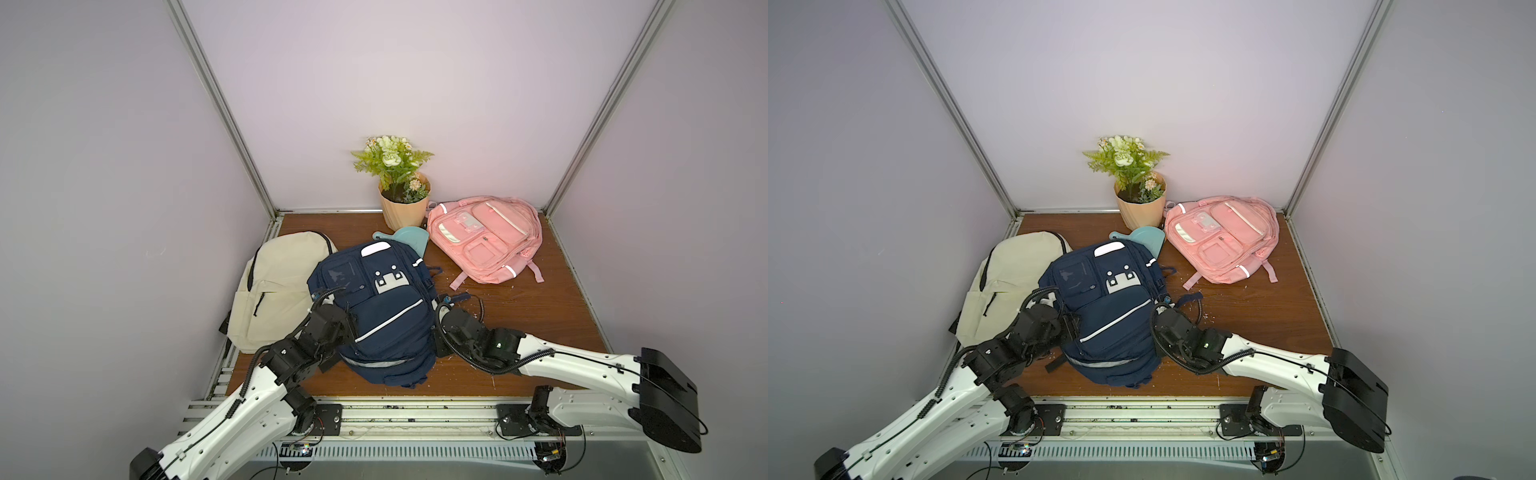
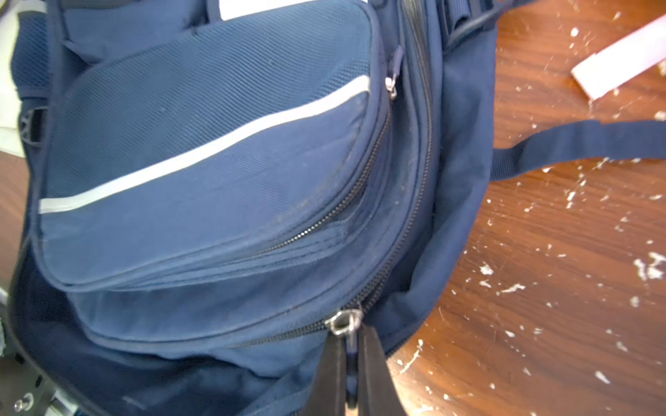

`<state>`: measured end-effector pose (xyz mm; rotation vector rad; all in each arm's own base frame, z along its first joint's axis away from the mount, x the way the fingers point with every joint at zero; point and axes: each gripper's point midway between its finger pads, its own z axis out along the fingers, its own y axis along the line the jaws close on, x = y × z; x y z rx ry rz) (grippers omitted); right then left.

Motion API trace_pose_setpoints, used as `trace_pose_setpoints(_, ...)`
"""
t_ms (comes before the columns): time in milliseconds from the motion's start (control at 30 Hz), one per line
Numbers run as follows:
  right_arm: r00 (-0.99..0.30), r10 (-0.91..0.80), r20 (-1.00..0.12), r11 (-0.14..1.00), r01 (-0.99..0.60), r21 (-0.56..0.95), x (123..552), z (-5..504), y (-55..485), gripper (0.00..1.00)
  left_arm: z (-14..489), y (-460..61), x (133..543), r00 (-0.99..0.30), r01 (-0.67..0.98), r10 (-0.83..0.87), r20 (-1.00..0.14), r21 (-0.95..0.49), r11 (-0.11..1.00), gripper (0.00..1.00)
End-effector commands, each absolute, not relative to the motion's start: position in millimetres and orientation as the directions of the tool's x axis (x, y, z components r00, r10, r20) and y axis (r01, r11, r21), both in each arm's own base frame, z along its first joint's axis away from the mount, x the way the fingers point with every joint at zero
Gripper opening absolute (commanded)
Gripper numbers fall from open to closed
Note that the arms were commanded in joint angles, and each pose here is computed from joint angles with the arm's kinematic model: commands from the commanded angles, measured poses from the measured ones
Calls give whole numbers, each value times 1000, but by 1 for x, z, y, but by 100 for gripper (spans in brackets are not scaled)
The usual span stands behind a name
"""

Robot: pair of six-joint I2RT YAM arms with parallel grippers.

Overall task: Zip up the backpack
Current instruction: Zip the zipper on the backpack.

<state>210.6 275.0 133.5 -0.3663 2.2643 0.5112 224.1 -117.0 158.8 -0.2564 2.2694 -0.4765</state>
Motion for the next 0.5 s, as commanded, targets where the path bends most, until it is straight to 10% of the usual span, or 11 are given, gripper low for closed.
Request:
trace_pose_setpoints(0,-563,-55,-825,830,-485,276,213,191,297,0,197,-140,229,-601,175,-182,-778,-350,920,70)
trace_pose_setpoints(467,-521,-26,-853,796,-528,298,208,228,316,0,177,-275,180,-461,672,163,-872,-223,706,67)
